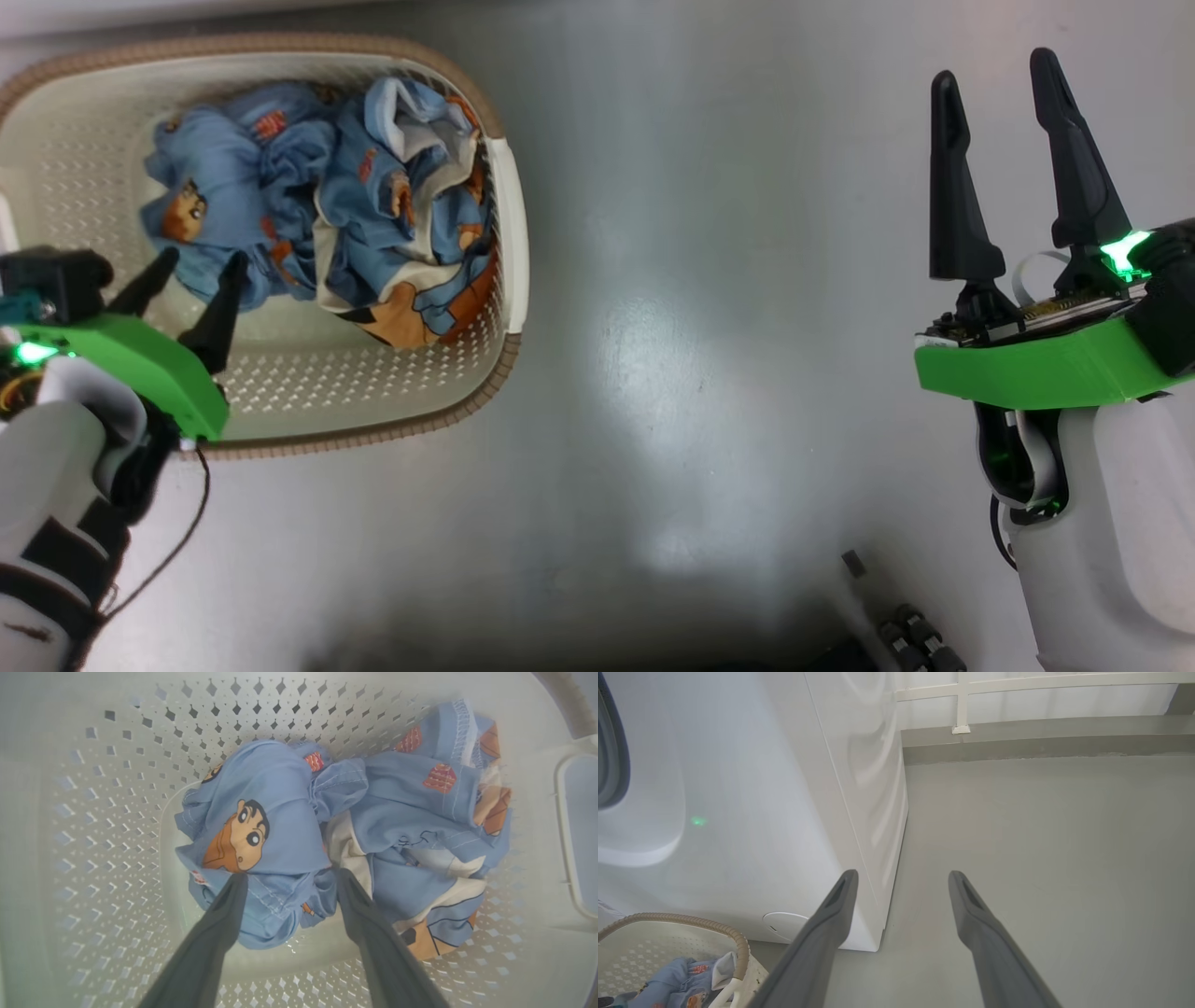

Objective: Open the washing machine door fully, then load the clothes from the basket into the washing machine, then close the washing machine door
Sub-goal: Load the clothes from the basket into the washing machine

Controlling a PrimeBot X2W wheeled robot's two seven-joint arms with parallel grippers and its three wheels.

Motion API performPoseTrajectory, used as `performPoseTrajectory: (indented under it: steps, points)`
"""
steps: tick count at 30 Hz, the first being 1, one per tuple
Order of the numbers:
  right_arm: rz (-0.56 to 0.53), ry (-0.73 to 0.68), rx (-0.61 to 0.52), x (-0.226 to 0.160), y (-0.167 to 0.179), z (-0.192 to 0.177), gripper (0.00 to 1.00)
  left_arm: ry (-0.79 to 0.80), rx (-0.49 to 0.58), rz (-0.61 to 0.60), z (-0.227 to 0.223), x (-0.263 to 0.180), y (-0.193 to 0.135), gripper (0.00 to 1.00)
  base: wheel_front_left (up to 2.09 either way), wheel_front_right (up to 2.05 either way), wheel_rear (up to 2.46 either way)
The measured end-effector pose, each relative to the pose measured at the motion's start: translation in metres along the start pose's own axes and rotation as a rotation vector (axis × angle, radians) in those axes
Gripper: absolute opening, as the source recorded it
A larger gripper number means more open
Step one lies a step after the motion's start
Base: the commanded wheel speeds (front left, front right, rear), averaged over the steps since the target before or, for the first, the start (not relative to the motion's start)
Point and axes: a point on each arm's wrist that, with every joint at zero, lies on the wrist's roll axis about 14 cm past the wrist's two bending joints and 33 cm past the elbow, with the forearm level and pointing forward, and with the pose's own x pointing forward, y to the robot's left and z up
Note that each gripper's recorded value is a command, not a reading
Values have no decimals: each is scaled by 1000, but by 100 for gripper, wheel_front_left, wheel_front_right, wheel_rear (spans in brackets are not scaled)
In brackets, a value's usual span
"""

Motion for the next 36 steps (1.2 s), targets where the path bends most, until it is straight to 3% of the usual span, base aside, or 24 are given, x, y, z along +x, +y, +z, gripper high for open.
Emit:
performPoseTrajectory:
  steps: [26, 27, 28, 29, 33, 36]
  points:
    - [-18, 44, -15, -7, -12, -18, 100, 82, 99, 4, -7, 38, 9, 100, 0, 0, 0]
    - [-17, 43, -16, -7, -11, -18, 100, 82, 103, 4, -7, 38, 9, 91, 0, 0, 0]
    - [-16, 42, -16, -7, -11, -17, 100, 82, 108, 3, -6, 38, 9, 53, 0, 0, 0]
    - [-15, 41, -16, -7, -11, -17, 100, 81, 110, 3, -5, 38, 9, 39, 0, 0, 0]
    - [-13, 35, -16, -7, -10, -14, 100, 75, 112, 2, -2, 37, 8, 21, 0, 0, 0]
    - [-9, 28, -16, -7, -8, -10, 100, 67, 113, 5, 1, 35, 8, 0, 0, 0, 0]
